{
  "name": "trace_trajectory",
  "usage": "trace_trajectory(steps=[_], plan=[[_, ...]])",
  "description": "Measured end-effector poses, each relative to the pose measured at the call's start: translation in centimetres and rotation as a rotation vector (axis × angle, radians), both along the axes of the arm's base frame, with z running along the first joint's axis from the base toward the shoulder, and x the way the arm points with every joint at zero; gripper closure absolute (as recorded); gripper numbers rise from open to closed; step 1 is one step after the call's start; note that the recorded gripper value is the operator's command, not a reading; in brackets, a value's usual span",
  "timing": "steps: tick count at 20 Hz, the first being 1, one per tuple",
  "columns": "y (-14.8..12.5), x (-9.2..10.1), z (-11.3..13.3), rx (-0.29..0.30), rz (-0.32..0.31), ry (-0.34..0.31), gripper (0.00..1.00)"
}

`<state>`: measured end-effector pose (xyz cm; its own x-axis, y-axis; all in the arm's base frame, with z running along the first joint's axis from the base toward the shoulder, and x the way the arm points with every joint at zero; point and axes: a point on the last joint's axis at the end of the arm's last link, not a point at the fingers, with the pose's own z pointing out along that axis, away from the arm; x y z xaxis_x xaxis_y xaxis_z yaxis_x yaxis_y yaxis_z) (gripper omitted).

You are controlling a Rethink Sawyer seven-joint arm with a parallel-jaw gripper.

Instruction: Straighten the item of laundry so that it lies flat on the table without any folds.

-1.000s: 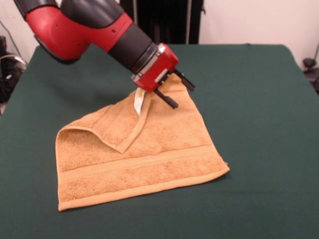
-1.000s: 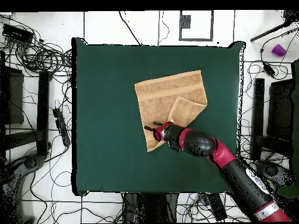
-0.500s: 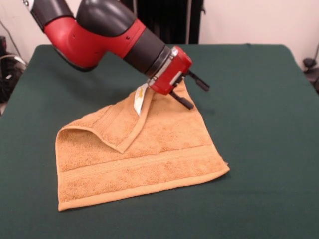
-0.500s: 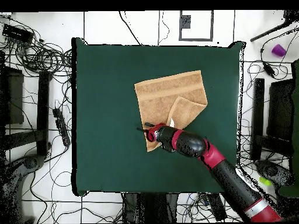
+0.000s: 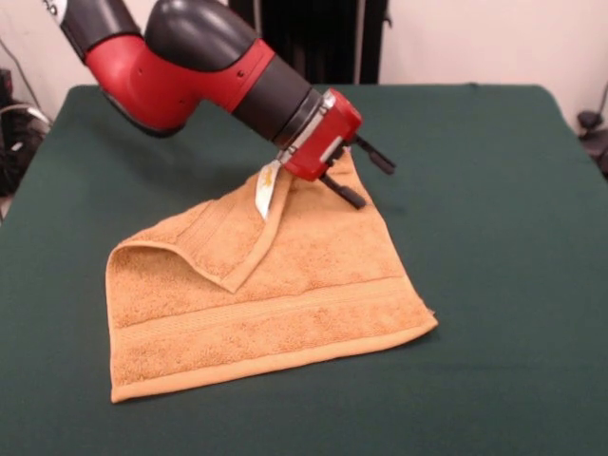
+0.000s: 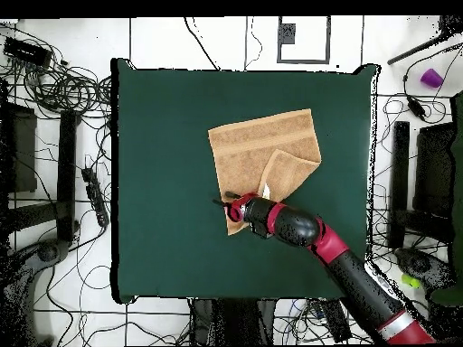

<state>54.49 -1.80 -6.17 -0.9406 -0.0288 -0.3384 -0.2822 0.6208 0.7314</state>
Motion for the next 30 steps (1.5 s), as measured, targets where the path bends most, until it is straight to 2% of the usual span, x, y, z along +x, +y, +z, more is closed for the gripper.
trace_trajectory(steps=[9,20,30], plan=[[-1.4,-0.7,0.1,0.014,0.013,0.029,0.0],[-4.3,-2.5,-0.7,0.024,0.085,0.076,0.0],[-5.3,-3.1,-0.9,0.024,0.192,0.03,0.0]])
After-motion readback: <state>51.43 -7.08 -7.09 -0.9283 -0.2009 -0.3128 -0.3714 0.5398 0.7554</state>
